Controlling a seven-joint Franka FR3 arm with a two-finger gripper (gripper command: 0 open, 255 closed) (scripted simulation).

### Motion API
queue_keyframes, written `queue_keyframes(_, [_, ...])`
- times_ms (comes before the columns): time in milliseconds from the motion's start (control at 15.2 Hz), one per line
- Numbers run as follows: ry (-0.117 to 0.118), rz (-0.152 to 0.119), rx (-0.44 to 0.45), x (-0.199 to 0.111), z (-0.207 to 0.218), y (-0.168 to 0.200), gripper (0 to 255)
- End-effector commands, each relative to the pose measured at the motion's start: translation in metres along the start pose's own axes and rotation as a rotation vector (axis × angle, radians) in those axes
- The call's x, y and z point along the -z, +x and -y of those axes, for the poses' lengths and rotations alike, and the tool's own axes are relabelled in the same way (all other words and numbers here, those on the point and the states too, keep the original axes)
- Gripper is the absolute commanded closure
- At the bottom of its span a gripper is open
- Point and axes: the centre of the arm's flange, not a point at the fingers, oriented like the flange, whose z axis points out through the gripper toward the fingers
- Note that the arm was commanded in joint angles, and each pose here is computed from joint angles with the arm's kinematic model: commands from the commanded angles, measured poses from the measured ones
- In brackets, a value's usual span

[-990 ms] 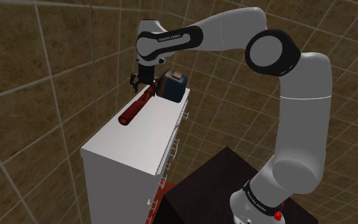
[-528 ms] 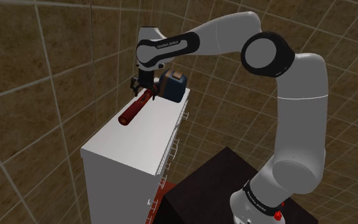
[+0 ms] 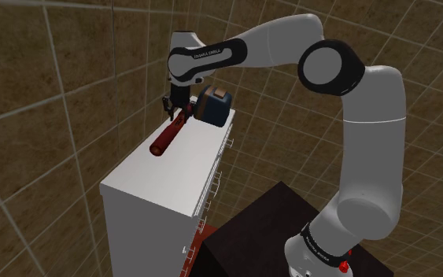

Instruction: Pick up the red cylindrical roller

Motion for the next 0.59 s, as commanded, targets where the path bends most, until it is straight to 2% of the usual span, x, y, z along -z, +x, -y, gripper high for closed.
queue_keyframes(0, [0.003,0.009,0.013,-0.013,0.007,-0.008,255])
queue_keyframes(132, [0.003,0.008,0.013,-0.02,0.003,-0.004,255])
queue_keyframes(528, [0.003,0.008,0.013,0.011,0.001,-0.004,255])
